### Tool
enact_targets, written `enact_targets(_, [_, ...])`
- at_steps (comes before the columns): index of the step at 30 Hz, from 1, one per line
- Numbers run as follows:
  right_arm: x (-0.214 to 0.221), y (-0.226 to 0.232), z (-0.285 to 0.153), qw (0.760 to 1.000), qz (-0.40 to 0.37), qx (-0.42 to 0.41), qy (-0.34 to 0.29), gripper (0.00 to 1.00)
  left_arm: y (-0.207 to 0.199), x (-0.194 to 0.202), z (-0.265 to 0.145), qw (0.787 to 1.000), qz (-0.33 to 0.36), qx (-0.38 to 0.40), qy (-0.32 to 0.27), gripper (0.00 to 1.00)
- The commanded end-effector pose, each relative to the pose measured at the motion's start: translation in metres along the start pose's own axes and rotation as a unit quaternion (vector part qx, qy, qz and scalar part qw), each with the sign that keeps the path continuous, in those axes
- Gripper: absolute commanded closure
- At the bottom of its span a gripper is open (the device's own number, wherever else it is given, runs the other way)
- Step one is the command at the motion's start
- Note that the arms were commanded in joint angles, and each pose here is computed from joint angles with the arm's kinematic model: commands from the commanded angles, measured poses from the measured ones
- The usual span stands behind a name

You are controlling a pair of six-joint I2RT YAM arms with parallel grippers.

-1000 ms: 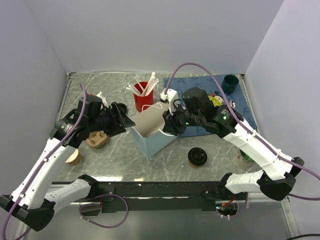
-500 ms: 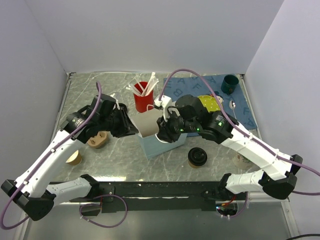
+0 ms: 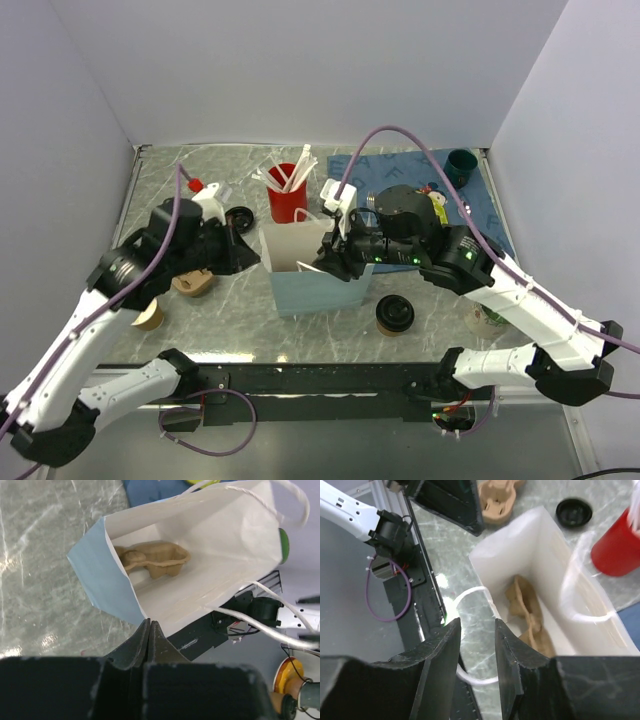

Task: Pack the takeout coffee

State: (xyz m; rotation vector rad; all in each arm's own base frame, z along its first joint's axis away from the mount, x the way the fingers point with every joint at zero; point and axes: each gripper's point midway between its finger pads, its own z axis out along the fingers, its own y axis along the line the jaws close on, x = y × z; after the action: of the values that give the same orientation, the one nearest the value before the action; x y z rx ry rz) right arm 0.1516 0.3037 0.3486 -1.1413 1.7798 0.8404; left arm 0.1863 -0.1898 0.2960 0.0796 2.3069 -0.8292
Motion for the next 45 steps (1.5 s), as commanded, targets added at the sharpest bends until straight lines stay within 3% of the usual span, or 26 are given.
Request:
enact_targets(1, [-0.008,0.001,0.007,0.999,-0.048,-0.007,-0.025,0.61,-0.014,-0.012,-0.012,0.996,0.052,0.053,-0.056,0.99])
enact_targets(5, [0.0,-0.013,0.016,0.997,-0.065,0.024,-0.016,0.63,0.0,-0.004,-0.005,0.999,0.007,0.015,-0.038,0.97])
enact_targets(6, [0.0,-0.018,0.017,0.997,-0.072,0.035,-0.014,0.64,0.003,-0.003,-0.005,0.999,-0.006,0.003,-0.032,0.8])
enact_targets(8, [-0.002,-0.018,0.017,0.996,-0.079,0.035,-0.013,0.64,-0.001,-0.003,-0.003,0.999,-0.044,0.003,-0.027,0.61])
enact_targets(10, [-0.001,-0.017,0.018,0.996,-0.09,0.026,-0.008,0.64,-0.016,-0.008,-0.002,0.996,-0.069,0.039,-0.036,0.55])
enact_targets(13, [0.002,-0.012,0.02,0.996,-0.092,0.011,-0.005,0.65,-0.01,-0.011,0.006,0.994,-0.101,0.021,-0.044,0.46])
enact_targets(16, [0.005,-0.01,0.017,0.996,-0.092,0.008,-0.007,0.65,0.005,-0.007,0.019,0.994,-0.103,-0.024,-0.027,0.5])
enact_targets(22, [0.007,-0.007,0.013,0.995,-0.099,0.002,-0.012,0.66,0.008,-0.002,0.042,0.997,-0.077,-0.029,0.005,0.55])
enact_targets(23, [0.005,-0.007,0.012,0.995,-0.1,0.004,-0.013,0.66,0.005,-0.006,0.044,0.997,-0.071,-0.022,-0.002,0.67])
enact_targets(24, [0.004,-0.008,0.011,0.995,-0.102,0.006,-0.014,0.66,0.004,-0.008,0.044,0.998,-0.067,-0.019,-0.008,0.89])
enact_targets(26, [-0.01,-0.01,0.004,0.993,-0.108,0.015,-0.033,0.65,0.0,-0.019,0.04,0.998,-0.048,-0.009,-0.031,0.99])
enact_targets(31, [-0.041,-0.008,-0.007,0.986,-0.14,0.02,-0.087,0.62,-0.017,-0.037,0.01,0.994,0.038,0.042,-0.09,0.99])
enact_targets(34, [-0.021,0.005,0.011,0.986,-0.144,-0.027,-0.08,0.61,-0.021,-0.029,0.004,0.989,0.067,0.079,-0.109,0.99])
enact_targets(36, [0.009,0.005,0.03,0.989,-0.141,-0.028,-0.044,0.63,-0.021,-0.021,0.001,0.986,0.074,0.098,-0.115,0.99])
enact_targets(45, [0.063,-0.027,0.075,0.983,-0.159,0.086,0.025,0.67,-0.006,0.01,0.008,0.981,0.101,0.122,-0.113,0.99])
